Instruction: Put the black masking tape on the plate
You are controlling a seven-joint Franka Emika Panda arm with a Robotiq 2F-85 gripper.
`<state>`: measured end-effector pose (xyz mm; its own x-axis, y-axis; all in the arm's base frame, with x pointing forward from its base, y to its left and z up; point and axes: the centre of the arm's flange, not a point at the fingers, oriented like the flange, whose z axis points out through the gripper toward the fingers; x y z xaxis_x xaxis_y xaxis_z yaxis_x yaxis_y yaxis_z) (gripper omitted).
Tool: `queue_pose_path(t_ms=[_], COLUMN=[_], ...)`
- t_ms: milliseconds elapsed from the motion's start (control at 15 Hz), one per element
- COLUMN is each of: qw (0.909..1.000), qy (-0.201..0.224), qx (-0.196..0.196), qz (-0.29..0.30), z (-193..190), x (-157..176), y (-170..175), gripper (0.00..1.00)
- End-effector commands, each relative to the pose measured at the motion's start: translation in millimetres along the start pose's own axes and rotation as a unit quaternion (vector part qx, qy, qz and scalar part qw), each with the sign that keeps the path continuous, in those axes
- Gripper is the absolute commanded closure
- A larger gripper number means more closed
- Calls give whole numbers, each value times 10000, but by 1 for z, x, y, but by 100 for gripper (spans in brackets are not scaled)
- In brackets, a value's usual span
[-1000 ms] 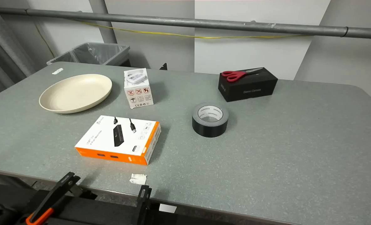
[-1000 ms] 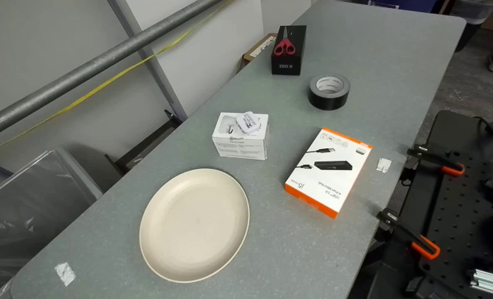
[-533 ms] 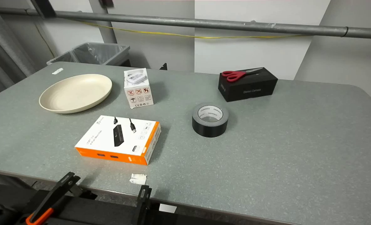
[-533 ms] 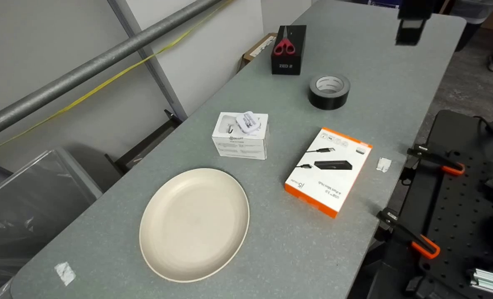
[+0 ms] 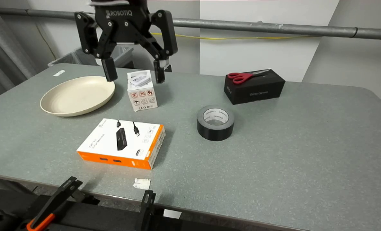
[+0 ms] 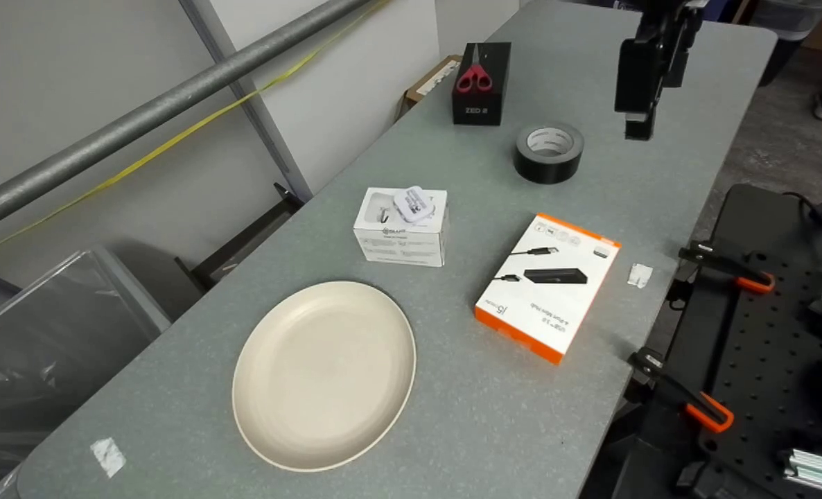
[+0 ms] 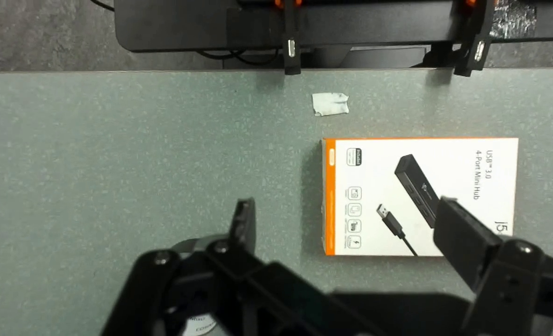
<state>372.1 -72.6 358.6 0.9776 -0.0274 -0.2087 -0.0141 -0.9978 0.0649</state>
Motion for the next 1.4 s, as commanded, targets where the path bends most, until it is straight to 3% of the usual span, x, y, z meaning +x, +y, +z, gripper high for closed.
queue_pose_path(t_ms=[0, 400, 800, 1333], qw=[10000, 9977, 9884, 9787], qy=[13, 235, 348, 415], qx=[-2, -111, -83, -55], qz=[1, 631, 1478, 2010], z=[-1, 51, 111, 148], x=[1, 53, 106, 165], y=[0, 8, 38, 64], gripper=[0, 0, 0, 0])
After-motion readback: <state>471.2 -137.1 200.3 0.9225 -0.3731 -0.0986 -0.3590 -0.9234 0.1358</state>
